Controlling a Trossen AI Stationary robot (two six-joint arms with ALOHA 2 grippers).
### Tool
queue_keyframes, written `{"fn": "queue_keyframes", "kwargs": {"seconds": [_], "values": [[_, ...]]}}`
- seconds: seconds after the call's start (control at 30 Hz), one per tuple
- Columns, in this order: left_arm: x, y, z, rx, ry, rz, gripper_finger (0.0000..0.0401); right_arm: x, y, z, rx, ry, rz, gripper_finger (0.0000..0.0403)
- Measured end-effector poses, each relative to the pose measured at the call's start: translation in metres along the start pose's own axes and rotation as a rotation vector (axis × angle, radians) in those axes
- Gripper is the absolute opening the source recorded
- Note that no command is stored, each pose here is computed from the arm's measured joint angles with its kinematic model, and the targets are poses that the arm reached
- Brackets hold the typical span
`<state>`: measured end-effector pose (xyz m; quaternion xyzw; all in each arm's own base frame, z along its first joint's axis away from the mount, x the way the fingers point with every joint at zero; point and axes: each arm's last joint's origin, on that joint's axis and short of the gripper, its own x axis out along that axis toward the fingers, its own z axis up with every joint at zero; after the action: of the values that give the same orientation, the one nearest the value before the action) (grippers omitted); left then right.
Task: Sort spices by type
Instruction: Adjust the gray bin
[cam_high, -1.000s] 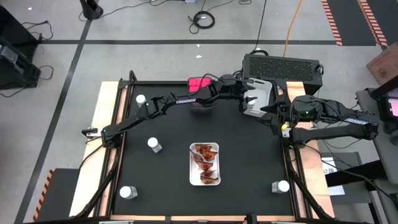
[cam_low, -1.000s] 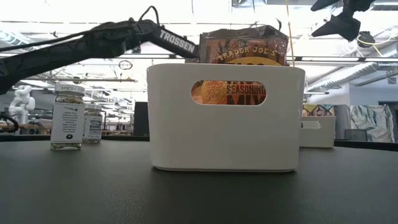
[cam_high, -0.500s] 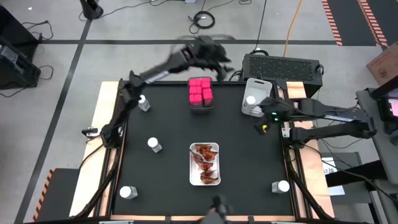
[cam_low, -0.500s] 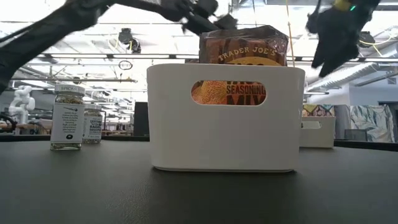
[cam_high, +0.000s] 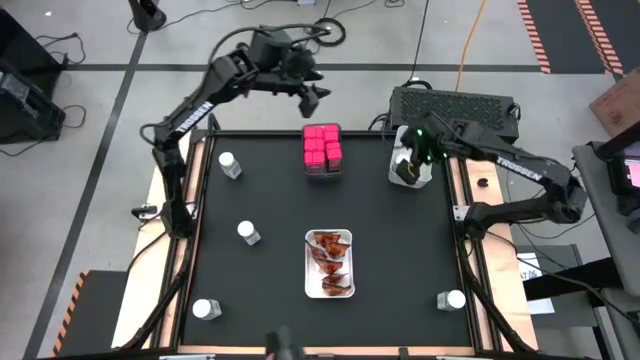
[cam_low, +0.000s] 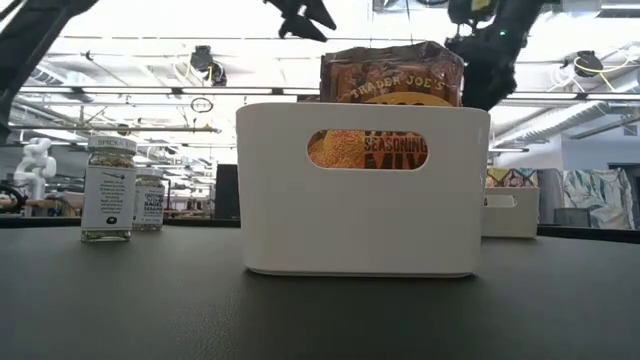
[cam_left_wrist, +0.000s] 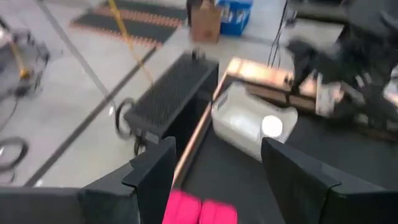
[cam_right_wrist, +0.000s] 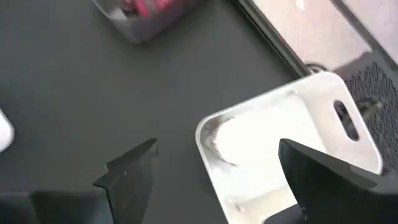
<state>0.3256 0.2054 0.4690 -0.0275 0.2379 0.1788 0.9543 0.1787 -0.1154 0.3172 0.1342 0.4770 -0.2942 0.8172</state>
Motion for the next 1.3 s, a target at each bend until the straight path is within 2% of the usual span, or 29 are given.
{"fn": "queue_keyframes", "kwargs": {"seconds": [0.13, 0.23, 0.33, 0.53, 0.73, 0.9, 1.0, 1.13, 1.3], "values": [[-0.020, -0.007, -0.009, -0.032, 0.113, -0.002, 0.0240, 0.023, -0.013, 0.009, 0.018, 0.132, 0.058, 0.0324], [-0.021, -0.017, -0.018, -0.052, 0.219, -0.004, 0.0240, 0.043, -0.021, 0.011, 0.021, 0.217, 0.059, 0.0324], [-0.019, -0.027, -0.020, -0.039, 0.256, -0.003, 0.0240, 0.055, -0.027, 0.014, 0.041, 0.246, 0.047, 0.0324], [-0.018, -0.036, -0.018, -0.016, 0.244, 0.024, 0.0240, 0.059, -0.036, 0.017, 0.071, 0.230, -0.071, 0.0324], [-0.018, -0.036, -0.018, -0.018, 0.243, 0.027, 0.0240, 0.066, -0.046, 0.023, 0.156, 0.175, -0.068, 0.0325], [-0.018, -0.036, -0.017, -0.017, 0.239, 0.026, 0.0240, 0.069, -0.069, 0.035, 0.336, 0.020, -0.129, 0.0321], [-0.018, -0.037, -0.017, -0.017, 0.237, 0.025, 0.0240, 0.078, -0.084, 0.036, 0.417, 0.007, -0.221, 0.0308], [-0.018, -0.040, -0.016, -0.013, 0.231, 0.017, 0.0240, 0.104, -0.097, 0.038, 0.539, 0.029, -0.179, 0.0282], [-0.017, -0.045, -0.016, -0.002, 0.230, 0.002, 0.0240, 0.123, -0.099, 0.042, 0.599, 0.014, -0.160, 0.0258]]}}
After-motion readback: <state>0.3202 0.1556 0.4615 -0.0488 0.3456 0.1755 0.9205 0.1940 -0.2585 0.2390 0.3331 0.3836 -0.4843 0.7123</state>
